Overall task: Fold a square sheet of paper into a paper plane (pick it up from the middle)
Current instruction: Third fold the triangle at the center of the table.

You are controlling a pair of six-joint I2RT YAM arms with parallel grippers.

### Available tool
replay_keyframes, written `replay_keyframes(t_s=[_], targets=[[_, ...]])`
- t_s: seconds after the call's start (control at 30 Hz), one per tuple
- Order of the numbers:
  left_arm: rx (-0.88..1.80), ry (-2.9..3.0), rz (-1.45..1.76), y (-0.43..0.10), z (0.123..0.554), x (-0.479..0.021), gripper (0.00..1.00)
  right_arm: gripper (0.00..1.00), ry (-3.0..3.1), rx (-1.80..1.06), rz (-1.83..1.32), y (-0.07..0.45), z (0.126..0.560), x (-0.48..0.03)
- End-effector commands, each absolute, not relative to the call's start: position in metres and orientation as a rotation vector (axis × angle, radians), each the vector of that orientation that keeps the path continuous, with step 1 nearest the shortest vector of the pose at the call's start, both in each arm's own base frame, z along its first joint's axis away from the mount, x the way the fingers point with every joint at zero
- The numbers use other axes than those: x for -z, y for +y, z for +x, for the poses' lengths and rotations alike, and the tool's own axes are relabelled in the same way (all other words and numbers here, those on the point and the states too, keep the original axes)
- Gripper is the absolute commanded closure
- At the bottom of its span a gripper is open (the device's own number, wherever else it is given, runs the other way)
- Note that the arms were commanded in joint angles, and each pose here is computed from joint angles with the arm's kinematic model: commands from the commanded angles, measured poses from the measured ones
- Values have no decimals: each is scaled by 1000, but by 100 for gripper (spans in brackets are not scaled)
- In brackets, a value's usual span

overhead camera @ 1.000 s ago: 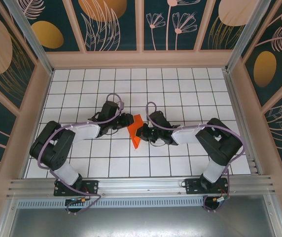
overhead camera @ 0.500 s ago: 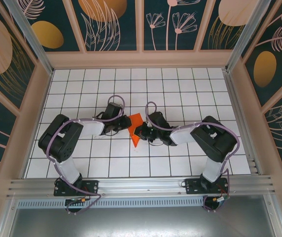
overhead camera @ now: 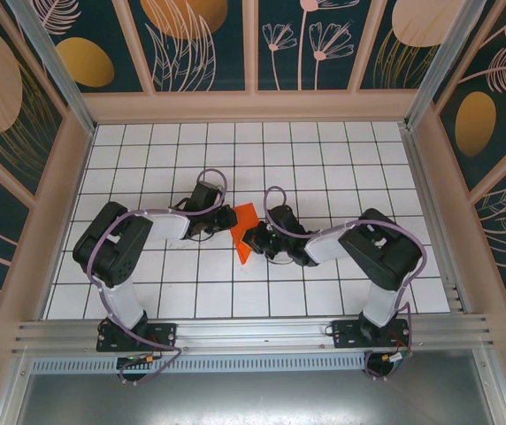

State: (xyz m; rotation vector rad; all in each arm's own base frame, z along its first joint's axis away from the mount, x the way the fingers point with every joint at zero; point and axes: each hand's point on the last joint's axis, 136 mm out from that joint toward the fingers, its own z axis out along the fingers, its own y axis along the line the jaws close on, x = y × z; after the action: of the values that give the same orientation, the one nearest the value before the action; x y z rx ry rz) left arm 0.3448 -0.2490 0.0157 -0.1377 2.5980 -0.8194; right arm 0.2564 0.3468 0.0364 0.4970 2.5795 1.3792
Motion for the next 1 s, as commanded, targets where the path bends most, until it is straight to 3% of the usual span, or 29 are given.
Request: replay_keyframes(t_s=[0.0,0.97], targets=[[806,2640,-107,-251,340,-4,84,100,2547,-1386,542,348,260,-34],[831,2659,-105,-253,336,3,85,100,2517,-1388,566,353,270,-29]])
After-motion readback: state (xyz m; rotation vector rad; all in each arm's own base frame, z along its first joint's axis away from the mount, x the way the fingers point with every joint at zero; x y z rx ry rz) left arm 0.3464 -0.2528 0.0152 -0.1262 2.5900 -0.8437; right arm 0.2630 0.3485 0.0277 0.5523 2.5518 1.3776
